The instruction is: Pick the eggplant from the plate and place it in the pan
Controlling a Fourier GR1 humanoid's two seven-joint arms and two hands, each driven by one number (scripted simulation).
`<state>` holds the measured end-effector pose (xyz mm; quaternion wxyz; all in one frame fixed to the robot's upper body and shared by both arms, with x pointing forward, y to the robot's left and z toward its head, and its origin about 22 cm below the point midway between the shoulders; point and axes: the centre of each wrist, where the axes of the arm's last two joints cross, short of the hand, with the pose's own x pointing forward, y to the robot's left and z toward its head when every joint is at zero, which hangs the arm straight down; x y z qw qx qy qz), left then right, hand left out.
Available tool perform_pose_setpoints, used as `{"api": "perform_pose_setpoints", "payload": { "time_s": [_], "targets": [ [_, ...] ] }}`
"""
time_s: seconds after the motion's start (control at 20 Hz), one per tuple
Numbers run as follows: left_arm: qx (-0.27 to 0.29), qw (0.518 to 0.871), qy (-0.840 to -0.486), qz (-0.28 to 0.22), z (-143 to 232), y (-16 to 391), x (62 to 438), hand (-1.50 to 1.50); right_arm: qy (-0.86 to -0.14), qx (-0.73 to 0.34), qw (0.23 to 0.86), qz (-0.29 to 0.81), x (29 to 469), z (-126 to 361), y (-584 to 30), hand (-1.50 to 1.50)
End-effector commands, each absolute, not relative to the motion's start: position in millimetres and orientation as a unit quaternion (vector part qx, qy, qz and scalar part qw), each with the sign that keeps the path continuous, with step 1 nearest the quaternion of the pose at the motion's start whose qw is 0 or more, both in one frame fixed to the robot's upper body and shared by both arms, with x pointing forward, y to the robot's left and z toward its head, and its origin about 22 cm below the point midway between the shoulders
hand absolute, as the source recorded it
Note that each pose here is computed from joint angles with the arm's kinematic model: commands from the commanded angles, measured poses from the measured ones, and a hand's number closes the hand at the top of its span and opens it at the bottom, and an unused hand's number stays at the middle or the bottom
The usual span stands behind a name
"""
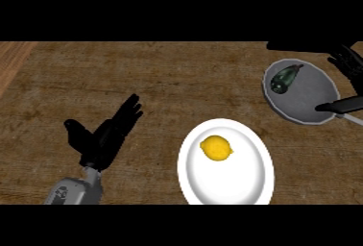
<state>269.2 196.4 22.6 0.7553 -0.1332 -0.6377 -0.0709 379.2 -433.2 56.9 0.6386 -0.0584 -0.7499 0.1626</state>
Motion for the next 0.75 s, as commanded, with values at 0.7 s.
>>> {"api": "perform_pose_setpoints", "payload": {
  "time_s": [0.7],
  "targets": [
    [-0.133,0.755,-0.639,-0.07,20,208,268,0.0,-0.751,0.008,0.631,0.194,342,69,-489,-1.5]
  ]
}}
